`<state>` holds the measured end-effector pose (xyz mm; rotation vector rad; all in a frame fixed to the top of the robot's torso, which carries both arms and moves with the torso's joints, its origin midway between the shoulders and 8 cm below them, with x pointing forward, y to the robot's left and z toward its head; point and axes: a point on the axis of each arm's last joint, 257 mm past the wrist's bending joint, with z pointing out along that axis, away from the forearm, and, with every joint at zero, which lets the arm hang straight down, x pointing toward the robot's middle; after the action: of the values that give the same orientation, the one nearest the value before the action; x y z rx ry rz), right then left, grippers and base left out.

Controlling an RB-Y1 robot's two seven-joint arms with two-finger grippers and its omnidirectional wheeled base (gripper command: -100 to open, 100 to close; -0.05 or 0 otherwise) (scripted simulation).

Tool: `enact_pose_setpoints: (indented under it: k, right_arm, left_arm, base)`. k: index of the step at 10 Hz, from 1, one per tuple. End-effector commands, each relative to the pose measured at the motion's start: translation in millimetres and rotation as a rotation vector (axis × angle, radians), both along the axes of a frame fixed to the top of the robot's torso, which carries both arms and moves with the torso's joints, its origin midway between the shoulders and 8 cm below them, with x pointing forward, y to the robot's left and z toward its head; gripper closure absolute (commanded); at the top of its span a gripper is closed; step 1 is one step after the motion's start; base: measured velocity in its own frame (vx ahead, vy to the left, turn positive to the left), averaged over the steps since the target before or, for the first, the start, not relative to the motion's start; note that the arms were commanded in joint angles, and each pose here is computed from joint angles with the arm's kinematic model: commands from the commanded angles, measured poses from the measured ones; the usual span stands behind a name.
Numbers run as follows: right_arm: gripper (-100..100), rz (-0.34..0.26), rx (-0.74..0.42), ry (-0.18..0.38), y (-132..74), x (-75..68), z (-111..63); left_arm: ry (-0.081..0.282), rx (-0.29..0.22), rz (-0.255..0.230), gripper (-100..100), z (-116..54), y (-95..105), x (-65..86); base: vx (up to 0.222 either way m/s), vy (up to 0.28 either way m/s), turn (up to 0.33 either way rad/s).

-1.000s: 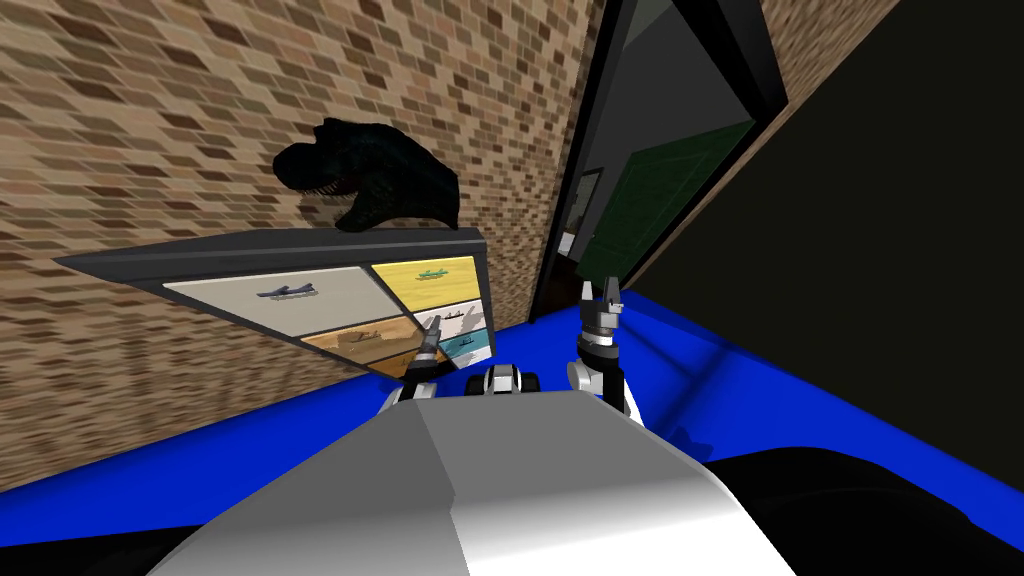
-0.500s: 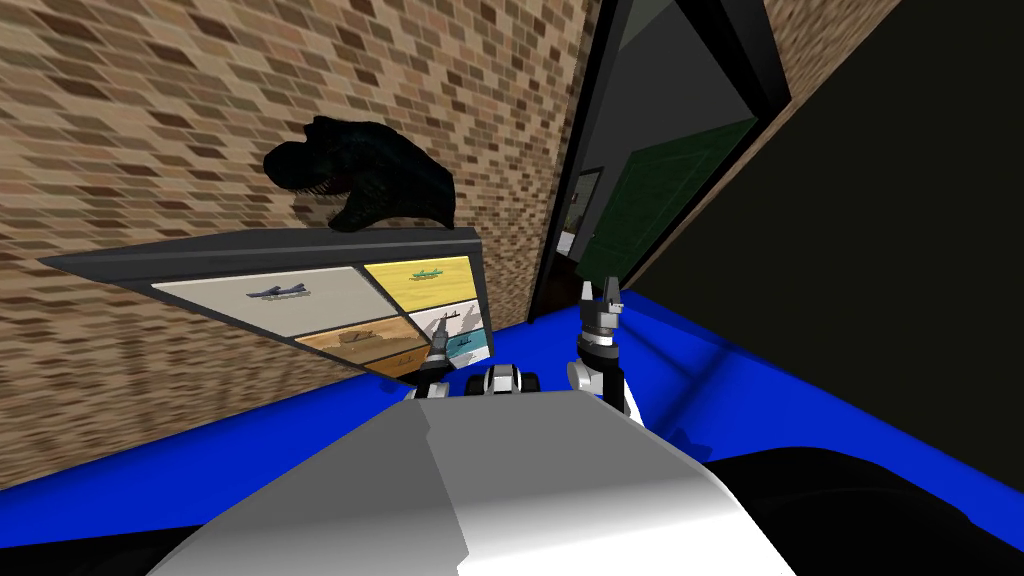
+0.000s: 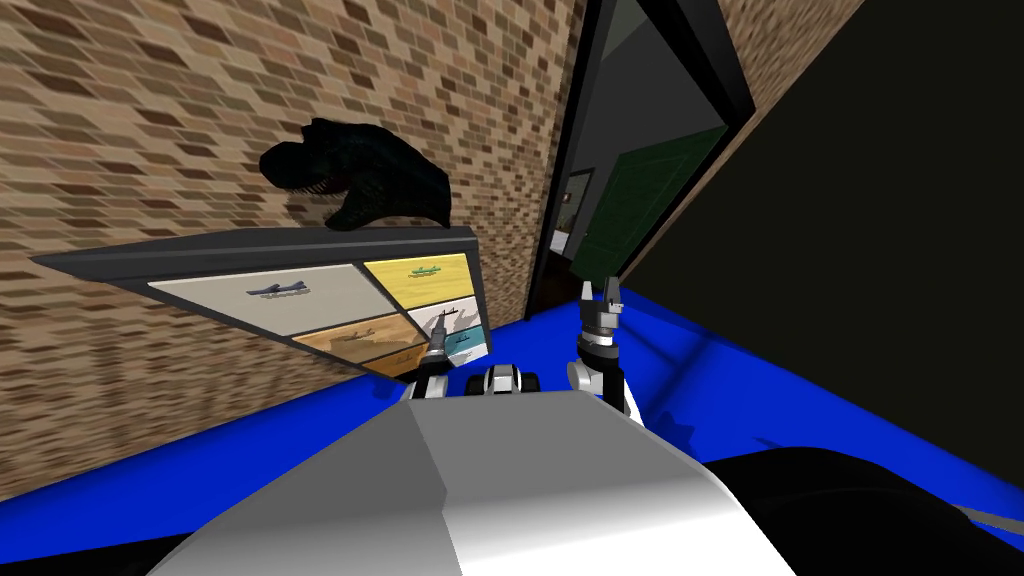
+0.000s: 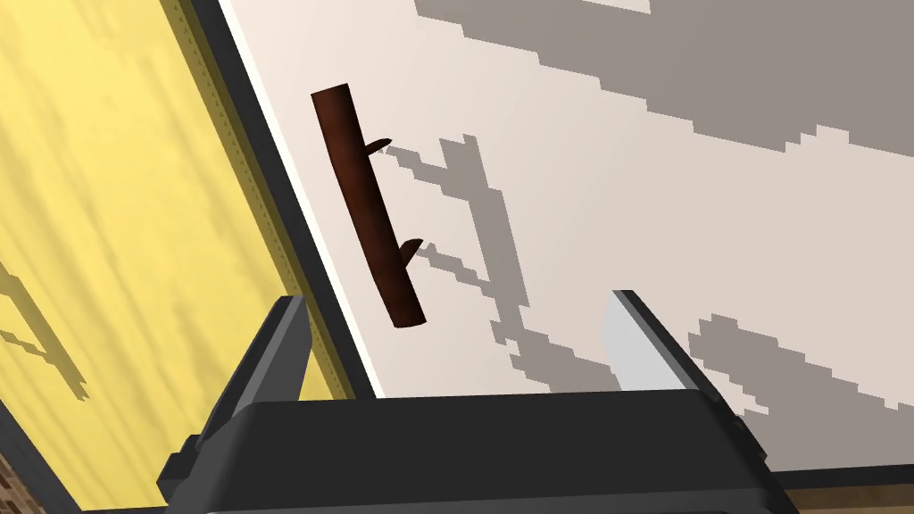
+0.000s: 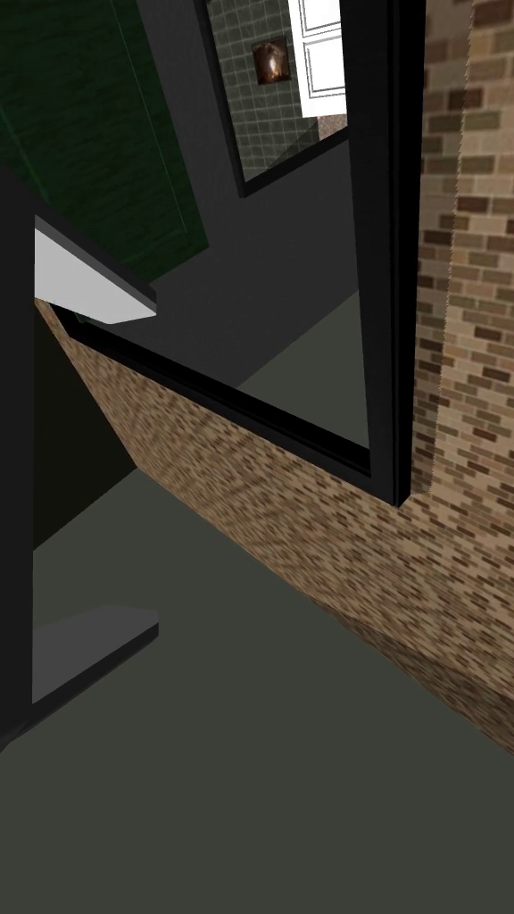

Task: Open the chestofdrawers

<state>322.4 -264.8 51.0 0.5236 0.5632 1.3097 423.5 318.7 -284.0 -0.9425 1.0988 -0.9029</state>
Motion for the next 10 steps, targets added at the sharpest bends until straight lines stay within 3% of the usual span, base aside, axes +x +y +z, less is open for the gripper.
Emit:
enact_pose_setpoints:
  k: [1, 2, 3, 4, 5, 6, 7, 8, 10]
  right_arm:
    - [0, 0.0, 0.0, 0.0, 0.0, 0.0, 0.0]
    - [0, 0.0, 0.0, 0.0, -0.1, 0.0, -0.1]
    - [0, 0.0, 0.0, 0.0, 0.0, 0.0, 0.0]
    - [0, 0.0, 0.0, 0.0, -0.1, 0.0, -0.1]
    - [0, 0.0, 0.0, 0.0, -0.1, 0.0, -0.1]
    - [0, 0.0, 0.0, 0.0, 0.0, 0.0, 0.0]
    - [0, 0.0, 0.0, 0.0, 0.0, 0.0, 0.0]
    - [0, 0.0, 0.0, 0.0, -0.1, 0.0, -0.1]
    - [0, 0.0, 0.0, 0.0, 0.0, 0.0, -0.1]
  left_arm:
    - [0.012, -0.001, 0.001, -100, -9.2, 4.2, 12.9]
    - [-0.007, 0.019, 0.029, -100, -1.4, 24.4, 19.5]
    - [-0.004, 0.011, 0.02, -100, -4.0, 19.6, 29.3]
    - [0.017, 0.005, 0.019, -100, -14.3, 18.5, 29.8]
    - [-0.009, 0.024, 0.048, -100, -2.7, 38.6, 39.0]
    - [-0.009, 0.017, 0.039, -100, -3.0, 34.1, 48.4]
    - [0.013, 0.012, 0.04, -100, -13.4, 33.7, 47.5]
    - [-0.019, 0.028, 0.07, -100, 1.8, 53.8, 58.1]
    - [-0.015, 0.02, 0.062, -100, 0.1, 49.1, 67.5]
  base:
    - [-0.04, -0.003, -0.003]
    - [-0.088, 0.008, -0.184]
    - [-0.086, 0.01, -0.091]
    - [-0.037, -0.006, 0.031]
    - [-0.074, -0.029, -0.123]
    - [-0.098, -0.023, -0.111]
    - [-0.055, 0.001, -0.017]
    - [-0.089, 0.003, -0.146]
    - [-0.071, -0.005, -0.05]
